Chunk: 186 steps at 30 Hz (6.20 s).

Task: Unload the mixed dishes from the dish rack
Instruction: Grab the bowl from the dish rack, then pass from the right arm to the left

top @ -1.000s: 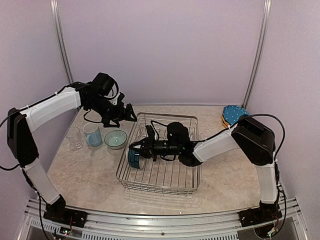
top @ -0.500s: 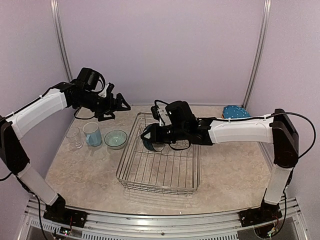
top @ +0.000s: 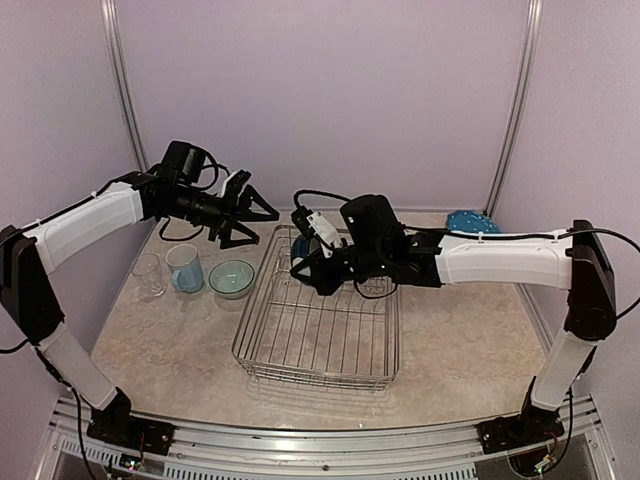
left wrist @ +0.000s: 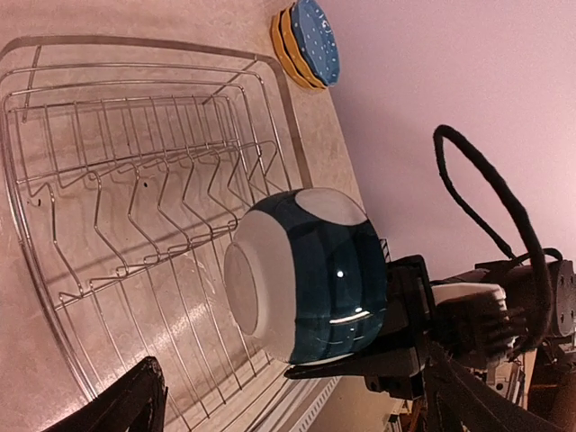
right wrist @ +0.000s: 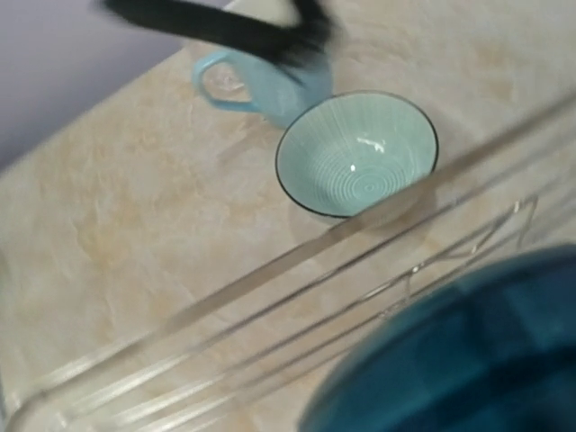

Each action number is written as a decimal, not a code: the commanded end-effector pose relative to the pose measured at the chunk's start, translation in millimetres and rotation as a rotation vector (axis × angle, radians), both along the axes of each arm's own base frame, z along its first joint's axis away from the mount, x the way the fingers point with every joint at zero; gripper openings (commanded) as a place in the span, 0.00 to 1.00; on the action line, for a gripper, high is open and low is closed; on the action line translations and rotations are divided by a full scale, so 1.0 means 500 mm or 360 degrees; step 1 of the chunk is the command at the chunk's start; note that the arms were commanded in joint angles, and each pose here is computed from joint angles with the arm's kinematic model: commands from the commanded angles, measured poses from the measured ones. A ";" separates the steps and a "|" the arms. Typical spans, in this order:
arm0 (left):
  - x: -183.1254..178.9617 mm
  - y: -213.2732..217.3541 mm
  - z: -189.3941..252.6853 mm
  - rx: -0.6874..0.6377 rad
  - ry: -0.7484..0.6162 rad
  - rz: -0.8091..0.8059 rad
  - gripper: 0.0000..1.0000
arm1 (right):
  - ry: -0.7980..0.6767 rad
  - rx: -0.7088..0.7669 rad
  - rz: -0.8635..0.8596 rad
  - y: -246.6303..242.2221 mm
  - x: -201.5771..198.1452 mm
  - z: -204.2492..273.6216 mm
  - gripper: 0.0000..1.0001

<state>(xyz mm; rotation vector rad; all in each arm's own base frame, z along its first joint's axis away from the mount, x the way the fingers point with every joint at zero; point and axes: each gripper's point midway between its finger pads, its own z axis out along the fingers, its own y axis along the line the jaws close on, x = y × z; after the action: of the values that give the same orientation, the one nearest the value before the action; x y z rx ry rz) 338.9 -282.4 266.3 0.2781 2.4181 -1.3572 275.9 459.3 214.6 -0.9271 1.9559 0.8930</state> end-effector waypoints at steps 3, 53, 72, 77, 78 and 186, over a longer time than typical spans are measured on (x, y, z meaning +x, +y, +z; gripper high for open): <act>-0.014 -0.040 -0.019 -0.0143 0.0216 -0.0182 0.94 | -0.0739 -0.0305 0.0438 -0.044 -0.050 0.039 0.00; -0.149 -0.174 -0.115 -0.0095 0.0617 -0.0706 0.87 | -0.1494 -0.1234 0.0671 -0.058 -0.074 -0.050 0.00; -0.081 -0.116 -0.140 0.0481 0.0088 -0.0292 0.70 | -0.1446 -0.1409 0.0747 -0.059 -0.069 -0.091 0.00; -0.075 -0.110 -0.120 0.0469 0.0019 -0.0244 0.63 | -0.1413 -0.1479 0.0851 -0.057 -0.076 -0.107 0.00; -0.075 -0.110 -0.114 0.0464 0.0007 -0.0237 0.64 | -0.1406 -0.1490 0.0880 -0.057 -0.078 -0.112 0.00; 0.013 -0.091 -0.239 0.1336 -0.0174 -0.0183 0.00 | -0.1729 -0.1418 0.0696 -0.116 -0.074 -0.019 1.00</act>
<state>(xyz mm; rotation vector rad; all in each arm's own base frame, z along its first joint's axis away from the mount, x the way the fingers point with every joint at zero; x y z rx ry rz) 333.0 -329.2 125.7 0.7269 2.8231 -0.2581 229.3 398.5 162.9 -2.0991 1.0369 -0.4323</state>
